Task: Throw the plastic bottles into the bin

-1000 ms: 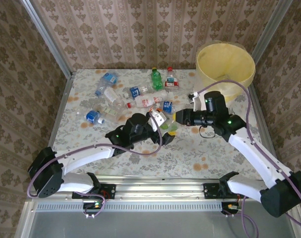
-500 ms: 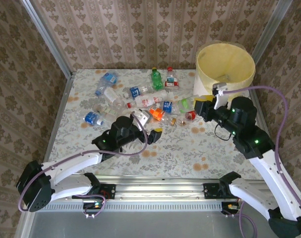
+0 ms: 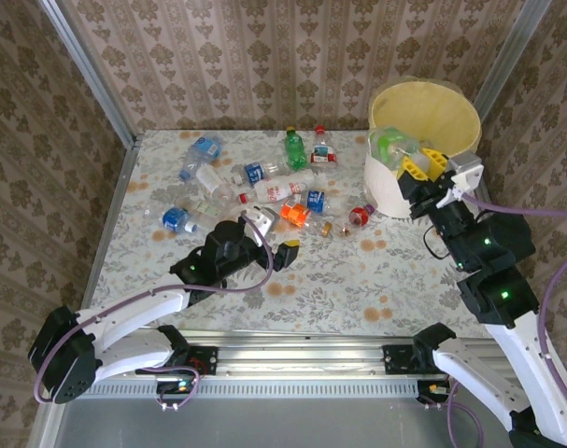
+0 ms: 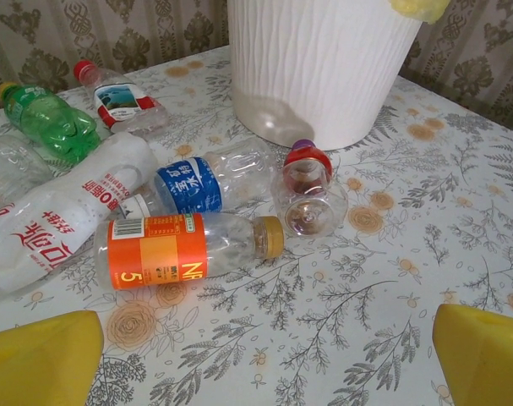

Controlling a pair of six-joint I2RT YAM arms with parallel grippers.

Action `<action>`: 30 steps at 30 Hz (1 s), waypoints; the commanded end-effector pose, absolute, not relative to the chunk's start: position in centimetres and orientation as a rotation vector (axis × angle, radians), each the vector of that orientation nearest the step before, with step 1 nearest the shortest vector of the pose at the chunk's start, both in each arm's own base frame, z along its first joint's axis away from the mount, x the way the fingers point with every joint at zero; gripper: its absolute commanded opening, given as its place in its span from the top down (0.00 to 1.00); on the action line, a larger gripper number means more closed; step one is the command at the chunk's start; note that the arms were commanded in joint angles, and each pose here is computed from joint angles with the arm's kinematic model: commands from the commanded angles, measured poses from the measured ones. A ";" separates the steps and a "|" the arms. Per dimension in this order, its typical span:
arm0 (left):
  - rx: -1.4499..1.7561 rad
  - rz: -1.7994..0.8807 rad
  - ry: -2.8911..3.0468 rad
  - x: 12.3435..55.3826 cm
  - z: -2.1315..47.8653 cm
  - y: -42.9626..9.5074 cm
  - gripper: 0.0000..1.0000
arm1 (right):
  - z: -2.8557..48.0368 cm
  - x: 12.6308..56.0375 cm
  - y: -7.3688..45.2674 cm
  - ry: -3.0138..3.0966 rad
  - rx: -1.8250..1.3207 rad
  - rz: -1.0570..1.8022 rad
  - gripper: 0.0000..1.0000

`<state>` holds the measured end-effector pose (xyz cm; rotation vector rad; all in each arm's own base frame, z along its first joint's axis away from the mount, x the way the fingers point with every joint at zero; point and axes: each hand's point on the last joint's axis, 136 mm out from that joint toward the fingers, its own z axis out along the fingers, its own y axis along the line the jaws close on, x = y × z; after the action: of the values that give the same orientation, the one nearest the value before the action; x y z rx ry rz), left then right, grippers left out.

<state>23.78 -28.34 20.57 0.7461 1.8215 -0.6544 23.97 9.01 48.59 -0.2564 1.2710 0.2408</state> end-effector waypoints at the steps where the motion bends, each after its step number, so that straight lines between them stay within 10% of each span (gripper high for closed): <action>1: 0.701 -0.657 1.828 24.0 20.6 -27.7 0.00 | 52.5 22.2 7.6 1.065 -0.233 0.141 1.00; 18: 0.646 -0.649 1.845 24.6 20.0 -26.4 0.00 | 54.7 20.5 6.3 0.863 -0.244 -0.066 1.00; 27: 0.623 -0.650 1.854 24.9 20.2 -25.7 0.00 | 49.5 32.2 2.4 1.443 -0.069 -0.171 1.00; 30: 0.614 -0.645 1.876 25.1 19.8 -25.4 0.00 | 46.3 36.8 -0.5 1.678 0.056 -0.140 0.78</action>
<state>25.14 -25.77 19.89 0.6401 1.8589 -0.6244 33.44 1.97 52.65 -0.0835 1.3648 -0.1779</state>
